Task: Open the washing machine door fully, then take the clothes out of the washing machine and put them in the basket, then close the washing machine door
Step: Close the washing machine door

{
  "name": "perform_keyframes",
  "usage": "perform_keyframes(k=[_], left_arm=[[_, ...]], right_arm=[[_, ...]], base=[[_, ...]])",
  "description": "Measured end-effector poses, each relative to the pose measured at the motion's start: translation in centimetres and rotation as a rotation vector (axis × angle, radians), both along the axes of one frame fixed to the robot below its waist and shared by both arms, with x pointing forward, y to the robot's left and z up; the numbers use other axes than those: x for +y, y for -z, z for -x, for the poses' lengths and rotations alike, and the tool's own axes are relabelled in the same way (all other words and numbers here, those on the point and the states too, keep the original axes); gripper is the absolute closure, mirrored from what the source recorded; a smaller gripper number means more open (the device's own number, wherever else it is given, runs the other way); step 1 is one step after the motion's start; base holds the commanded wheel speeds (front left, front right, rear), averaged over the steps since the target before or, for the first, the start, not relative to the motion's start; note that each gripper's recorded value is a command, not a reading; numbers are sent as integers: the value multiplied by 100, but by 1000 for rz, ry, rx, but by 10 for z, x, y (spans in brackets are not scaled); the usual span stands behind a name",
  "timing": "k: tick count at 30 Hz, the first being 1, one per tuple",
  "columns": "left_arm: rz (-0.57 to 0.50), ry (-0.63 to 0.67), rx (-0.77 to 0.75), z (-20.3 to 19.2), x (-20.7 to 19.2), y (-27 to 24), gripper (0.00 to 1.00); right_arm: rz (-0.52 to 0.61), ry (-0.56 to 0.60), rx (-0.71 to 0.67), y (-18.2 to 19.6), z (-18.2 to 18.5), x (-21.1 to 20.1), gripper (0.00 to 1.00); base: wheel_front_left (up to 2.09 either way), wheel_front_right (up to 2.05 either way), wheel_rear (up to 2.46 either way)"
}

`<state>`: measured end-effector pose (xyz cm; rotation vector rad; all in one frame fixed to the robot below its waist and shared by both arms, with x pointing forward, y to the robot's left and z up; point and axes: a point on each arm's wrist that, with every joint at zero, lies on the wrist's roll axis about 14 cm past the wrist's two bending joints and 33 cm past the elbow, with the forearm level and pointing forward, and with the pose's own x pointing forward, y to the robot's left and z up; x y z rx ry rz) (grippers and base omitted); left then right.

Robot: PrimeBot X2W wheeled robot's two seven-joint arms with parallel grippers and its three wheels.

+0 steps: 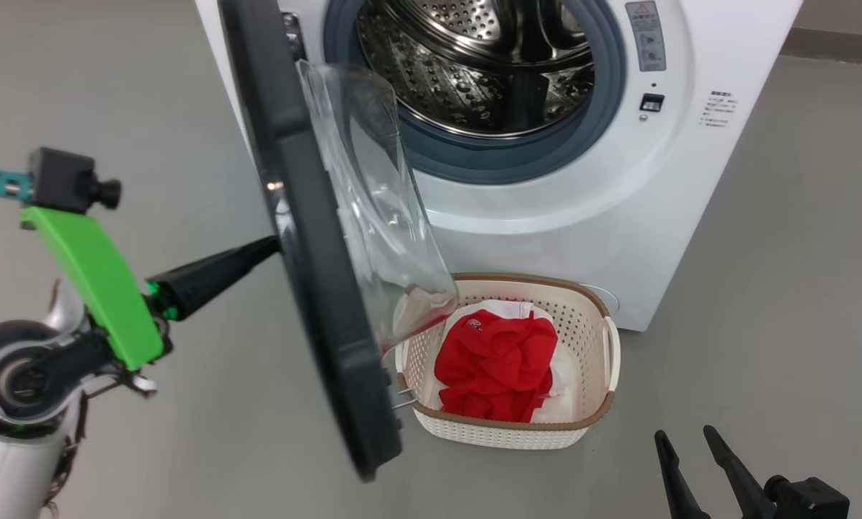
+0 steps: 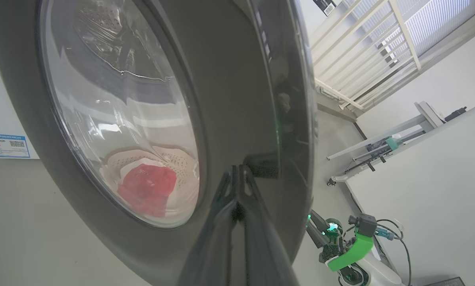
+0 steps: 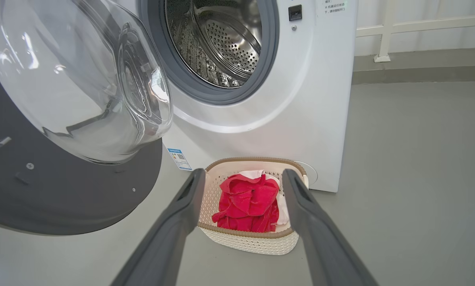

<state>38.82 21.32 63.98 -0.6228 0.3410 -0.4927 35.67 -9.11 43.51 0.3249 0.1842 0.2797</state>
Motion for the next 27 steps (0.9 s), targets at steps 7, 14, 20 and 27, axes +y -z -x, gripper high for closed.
perform_keyframes(k=[7,14,20,27], left_arm=[[19,67,-39,-8,-32,-4,100],[25,60,-63,-10,-37,-4,100],[41,-7,-98,-9,-26,-4,89],[98,-146,-45,7,-1,36,17]], right_arm=[[0,27,12,4,1,-8,0],[-1,32,12,4,2,-9,0],[-2,21,5,1,1,-5,0],[-6,-3,-12,-5,2,3,0]], base=[[0,0,0],[0,0,0],[0,0,0],[0,0,0]])
